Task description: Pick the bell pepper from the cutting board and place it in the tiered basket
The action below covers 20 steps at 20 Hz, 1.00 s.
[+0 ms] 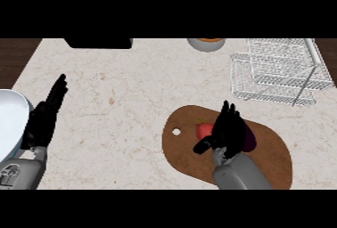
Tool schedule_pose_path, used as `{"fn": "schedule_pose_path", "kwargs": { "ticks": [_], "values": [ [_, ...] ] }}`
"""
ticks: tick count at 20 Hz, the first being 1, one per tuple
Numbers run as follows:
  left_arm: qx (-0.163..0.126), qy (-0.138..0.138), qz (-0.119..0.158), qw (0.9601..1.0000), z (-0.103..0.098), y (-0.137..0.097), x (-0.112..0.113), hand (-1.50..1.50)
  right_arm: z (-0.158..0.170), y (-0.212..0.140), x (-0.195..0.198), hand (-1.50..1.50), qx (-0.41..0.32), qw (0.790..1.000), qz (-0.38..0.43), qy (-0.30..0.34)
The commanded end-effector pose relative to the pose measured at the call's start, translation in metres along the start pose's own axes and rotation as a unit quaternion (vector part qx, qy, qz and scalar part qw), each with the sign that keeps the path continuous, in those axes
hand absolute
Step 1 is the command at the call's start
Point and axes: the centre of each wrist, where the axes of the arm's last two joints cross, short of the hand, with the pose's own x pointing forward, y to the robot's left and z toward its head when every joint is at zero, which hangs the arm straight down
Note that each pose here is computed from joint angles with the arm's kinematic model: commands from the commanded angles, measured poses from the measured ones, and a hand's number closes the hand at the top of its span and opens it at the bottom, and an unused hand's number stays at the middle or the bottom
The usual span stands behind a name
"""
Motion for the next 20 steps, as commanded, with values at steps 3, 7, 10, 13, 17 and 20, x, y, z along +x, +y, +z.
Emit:
{"fn": "schedule_pose_path", "kwargs": {
  "ticks": [3, 7, 10, 13, 17, 20],
  "values": [
    [-0.008, -0.006, 0.002, 0.9999, -0.002, 0.000, 0.016, 0.00, -0.005, 0.018, 0.004, -1.50, 0.018, 0.993, -0.029, 0.110],
    [0.001, -0.002, -0.010, 0.9999, -0.002, 0.010, 0.007, 0.00, -0.006, 0.021, 0.012, 1.50, 0.076, 0.991, -0.009, 0.107],
    [-0.006, -0.001, -0.003, 1.0000, 0.000, 0.002, 0.005, 0.00, -0.002, 0.034, 0.017, 1.50, 0.058, 0.994, 0.083, 0.046],
    [0.004, -0.007, 0.002, 1.0000, 0.001, 0.001, -0.003, 0.00, -0.001, 0.030, 0.029, 1.50, 0.034, 0.995, 0.081, 0.053],
    [0.011, 0.000, -0.006, 0.9999, -0.004, 0.009, 0.015, 0.00, 0.004, 0.022, 0.017, 1.50, 0.044, 0.998, -0.017, 0.042],
    [0.007, -0.001, -0.007, 1.0000, 0.014, -0.002, -0.006, 0.00, 0.004, 0.008, 0.029, 1.50, 0.033, 0.998, -0.045, 0.039]
  ]
}}
